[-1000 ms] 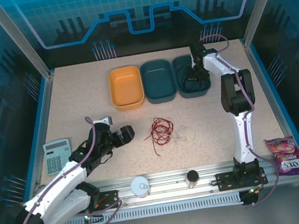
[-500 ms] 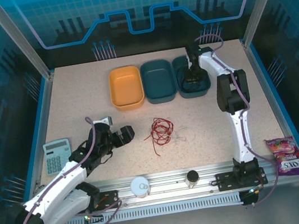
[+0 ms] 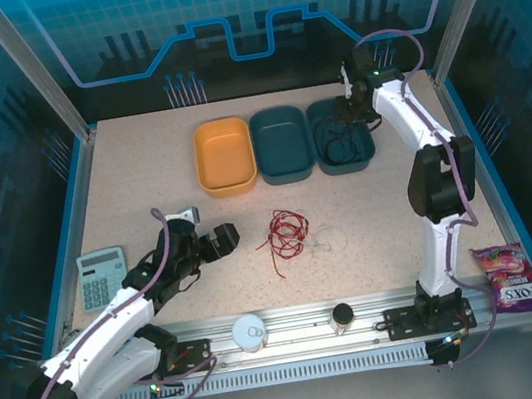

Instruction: Untangle the cables

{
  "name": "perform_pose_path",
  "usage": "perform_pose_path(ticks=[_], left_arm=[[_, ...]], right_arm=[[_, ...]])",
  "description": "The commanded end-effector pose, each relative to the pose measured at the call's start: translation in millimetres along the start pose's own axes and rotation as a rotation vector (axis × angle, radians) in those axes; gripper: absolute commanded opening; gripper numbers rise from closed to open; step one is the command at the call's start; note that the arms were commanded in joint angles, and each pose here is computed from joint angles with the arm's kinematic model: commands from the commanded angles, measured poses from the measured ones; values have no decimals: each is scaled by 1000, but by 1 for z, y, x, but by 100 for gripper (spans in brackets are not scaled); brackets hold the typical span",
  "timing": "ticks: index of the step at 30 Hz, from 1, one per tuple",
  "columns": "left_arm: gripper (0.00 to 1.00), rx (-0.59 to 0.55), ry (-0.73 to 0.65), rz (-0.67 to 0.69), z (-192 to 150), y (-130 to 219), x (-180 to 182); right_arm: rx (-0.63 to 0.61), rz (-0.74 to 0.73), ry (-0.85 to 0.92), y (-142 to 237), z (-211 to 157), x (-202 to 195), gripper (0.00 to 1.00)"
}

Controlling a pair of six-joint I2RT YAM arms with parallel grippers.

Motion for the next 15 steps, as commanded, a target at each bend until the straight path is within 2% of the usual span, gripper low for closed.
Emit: perform_pose_path(ticks=[1,7,15], left_arm=[[99,-5,8,-10,-1,2,1],[99,-9,17,-21,1,1,-1],[99,0,45,-80,8,-5,-14]], right_arm=[[-3,19,18,16,-10,4,48],[-68,129,30,58,-44,18,46],[-60,205,138,97,-138,42,46]])
Point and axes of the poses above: each hand's point on the last joint's axis, 136 mm out from that joint toward the fingers, its own y axis back along the fingers, its own x axis along the line the jaws close on, z = x × y, the point moved 4 cm from there along y, back along the fingers, and after that the axes turned 13 degrees about -y, right-handed, at the moved point
